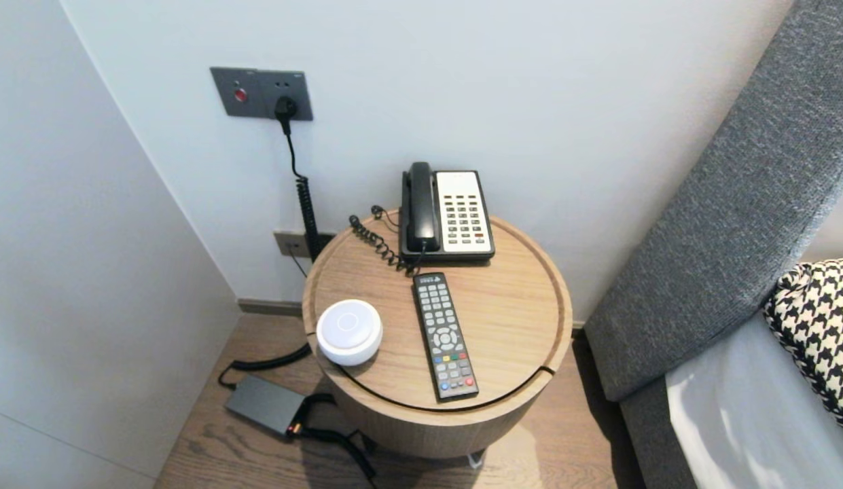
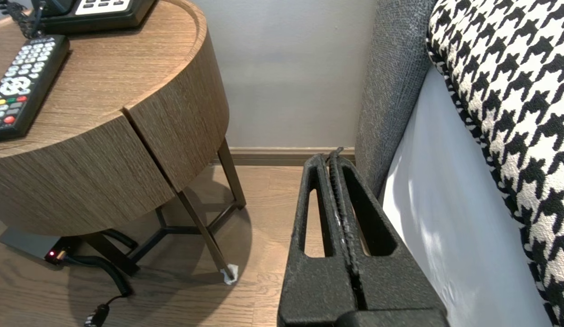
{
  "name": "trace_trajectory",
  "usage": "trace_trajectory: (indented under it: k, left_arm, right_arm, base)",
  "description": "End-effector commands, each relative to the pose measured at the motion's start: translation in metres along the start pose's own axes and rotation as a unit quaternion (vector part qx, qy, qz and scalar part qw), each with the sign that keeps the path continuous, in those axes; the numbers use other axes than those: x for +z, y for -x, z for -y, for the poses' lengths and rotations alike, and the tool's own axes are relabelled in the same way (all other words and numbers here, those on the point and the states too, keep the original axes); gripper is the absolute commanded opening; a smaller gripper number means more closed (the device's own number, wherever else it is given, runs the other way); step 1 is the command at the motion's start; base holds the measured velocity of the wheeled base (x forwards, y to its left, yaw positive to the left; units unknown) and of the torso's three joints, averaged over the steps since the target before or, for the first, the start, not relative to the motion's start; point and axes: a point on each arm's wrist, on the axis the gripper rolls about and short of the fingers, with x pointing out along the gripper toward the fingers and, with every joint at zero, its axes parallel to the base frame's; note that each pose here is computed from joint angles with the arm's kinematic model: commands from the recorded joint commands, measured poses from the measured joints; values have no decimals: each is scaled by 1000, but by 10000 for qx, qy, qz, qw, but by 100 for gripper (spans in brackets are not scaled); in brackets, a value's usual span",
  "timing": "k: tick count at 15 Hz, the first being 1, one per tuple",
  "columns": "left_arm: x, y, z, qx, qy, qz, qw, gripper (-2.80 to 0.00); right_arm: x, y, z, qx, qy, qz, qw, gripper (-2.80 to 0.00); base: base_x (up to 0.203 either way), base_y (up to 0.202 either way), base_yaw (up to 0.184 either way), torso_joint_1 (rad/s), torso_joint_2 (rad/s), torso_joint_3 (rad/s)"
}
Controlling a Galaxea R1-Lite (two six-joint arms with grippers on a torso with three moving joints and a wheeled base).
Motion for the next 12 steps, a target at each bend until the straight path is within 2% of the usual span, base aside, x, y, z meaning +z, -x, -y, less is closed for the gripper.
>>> trace_trajectory:
  k: [1, 4, 7, 9, 10, 12]
  left_arm:
    - [-10, -2, 1, 18, 26, 265, 9996, -280]
    - [-16, -3, 2, -261, 45, 442, 9987, -280]
    - [-19, -2, 2, -339, 85, 904, 9953, -280]
    - [-24, 5, 2, -363, 45, 1561, 9871, -280]
    - [-25, 7, 2, -380, 75, 1756, 9837, -280]
    - [-26, 7, 2, -413, 228, 1792, 9827, -280]
  right_arm:
    - [-7, -2, 0, 2, 3, -127, 9999, -280]
    - [-7, -2, 0, 2, -4, -127, 9999, -280]
    - [-7, -2, 0, 2, -2, -127, 9999, -280]
    - [-7, -2, 0, 2, -4, -127, 9999, -280]
    - [-7, -2, 0, 2, -4, -127, 9999, -280]
    - [-7, -2, 0, 2, 3, -127, 9999, -280]
  base:
    - [0, 0, 0, 0, 0, 0]
    - [0, 0, 0, 0, 0, 0]
    - [0, 0, 0, 0, 0, 0]
    - [0, 0, 0, 0, 0, 0]
    - [0, 0, 0, 0, 0, 0]
    - [0, 0, 0, 0, 0, 0]
